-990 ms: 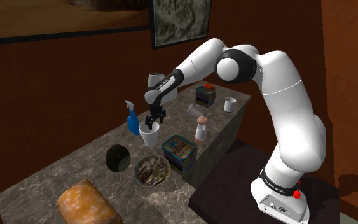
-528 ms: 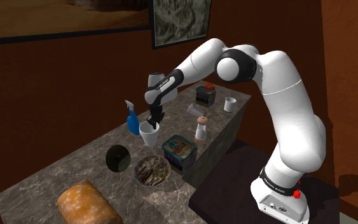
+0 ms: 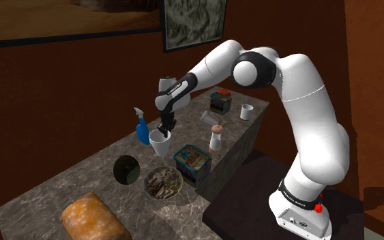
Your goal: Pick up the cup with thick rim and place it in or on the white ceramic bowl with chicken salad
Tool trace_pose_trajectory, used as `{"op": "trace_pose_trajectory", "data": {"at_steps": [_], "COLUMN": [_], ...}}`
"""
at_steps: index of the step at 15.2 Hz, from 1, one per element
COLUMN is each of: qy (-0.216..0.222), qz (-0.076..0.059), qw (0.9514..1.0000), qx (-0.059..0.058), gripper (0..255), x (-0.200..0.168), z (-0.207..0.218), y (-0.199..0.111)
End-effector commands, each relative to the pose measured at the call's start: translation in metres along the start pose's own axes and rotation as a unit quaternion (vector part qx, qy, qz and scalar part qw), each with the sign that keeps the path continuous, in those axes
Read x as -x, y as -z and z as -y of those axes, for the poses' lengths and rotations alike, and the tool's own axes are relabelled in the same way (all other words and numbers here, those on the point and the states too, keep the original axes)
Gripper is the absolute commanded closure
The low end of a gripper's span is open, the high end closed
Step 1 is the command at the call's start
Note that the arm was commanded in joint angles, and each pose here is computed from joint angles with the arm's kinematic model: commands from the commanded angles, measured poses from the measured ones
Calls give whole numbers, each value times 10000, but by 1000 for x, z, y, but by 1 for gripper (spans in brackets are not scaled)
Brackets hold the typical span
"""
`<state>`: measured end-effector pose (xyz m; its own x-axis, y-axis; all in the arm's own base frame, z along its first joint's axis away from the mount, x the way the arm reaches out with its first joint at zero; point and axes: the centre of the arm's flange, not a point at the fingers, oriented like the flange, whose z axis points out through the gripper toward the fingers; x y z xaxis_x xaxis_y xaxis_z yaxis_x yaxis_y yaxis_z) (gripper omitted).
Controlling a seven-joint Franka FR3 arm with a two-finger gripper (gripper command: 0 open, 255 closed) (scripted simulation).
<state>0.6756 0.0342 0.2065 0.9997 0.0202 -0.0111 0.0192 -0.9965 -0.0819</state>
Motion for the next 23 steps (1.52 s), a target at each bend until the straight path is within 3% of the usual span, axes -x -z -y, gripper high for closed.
{"op": "trace_pose_trajectory", "data": {"at_steps": [1, 23], "qy": [-1, -1], "qz": [1, 1], "qw": [10000, 10000], "qx": [1, 1], "gripper": [255, 255], "x": [1, 2], "z": [1, 11], "y": [9, 125]}}
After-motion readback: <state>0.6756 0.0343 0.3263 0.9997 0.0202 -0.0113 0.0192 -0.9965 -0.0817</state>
